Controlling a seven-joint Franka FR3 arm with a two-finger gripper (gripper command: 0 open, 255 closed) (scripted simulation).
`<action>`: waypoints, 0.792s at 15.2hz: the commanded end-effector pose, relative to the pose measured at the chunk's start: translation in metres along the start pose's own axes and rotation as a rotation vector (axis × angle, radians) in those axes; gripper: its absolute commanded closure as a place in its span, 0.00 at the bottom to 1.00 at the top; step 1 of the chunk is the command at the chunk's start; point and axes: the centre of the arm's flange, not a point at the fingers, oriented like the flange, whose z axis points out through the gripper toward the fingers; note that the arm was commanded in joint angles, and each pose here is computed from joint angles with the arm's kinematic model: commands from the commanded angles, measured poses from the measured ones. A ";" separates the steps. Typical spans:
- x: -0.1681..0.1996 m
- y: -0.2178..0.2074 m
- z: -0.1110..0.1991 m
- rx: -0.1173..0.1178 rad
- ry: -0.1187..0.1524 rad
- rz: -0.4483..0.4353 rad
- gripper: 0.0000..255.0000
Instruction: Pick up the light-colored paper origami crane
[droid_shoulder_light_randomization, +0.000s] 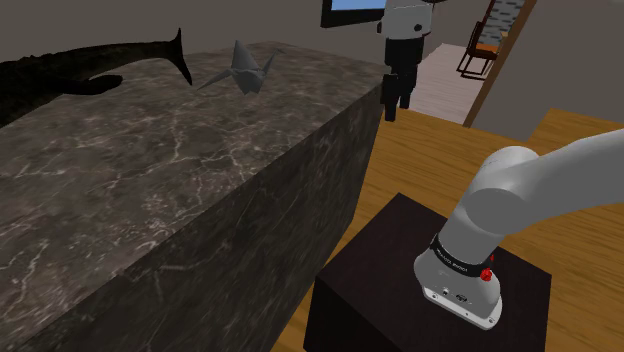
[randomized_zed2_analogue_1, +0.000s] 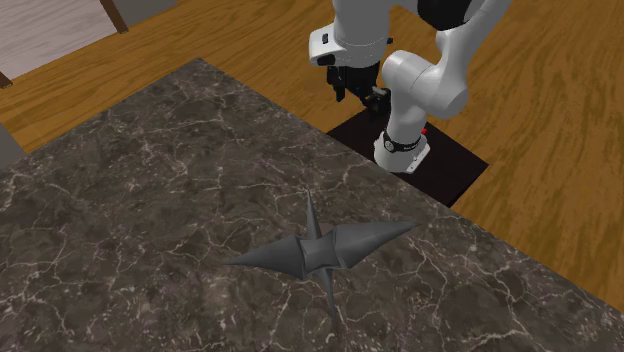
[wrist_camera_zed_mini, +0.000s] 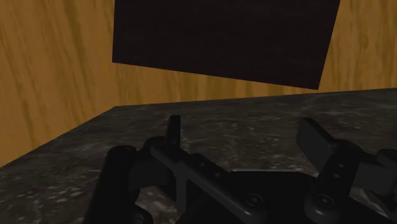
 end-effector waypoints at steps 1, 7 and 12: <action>0.000 0.000 0.000 0.000 0.000 0.000 0.00; 0.045 -0.053 -0.030 0.030 0.004 0.140 0.00; 0.087 -0.090 -0.057 0.055 0.008 0.256 0.00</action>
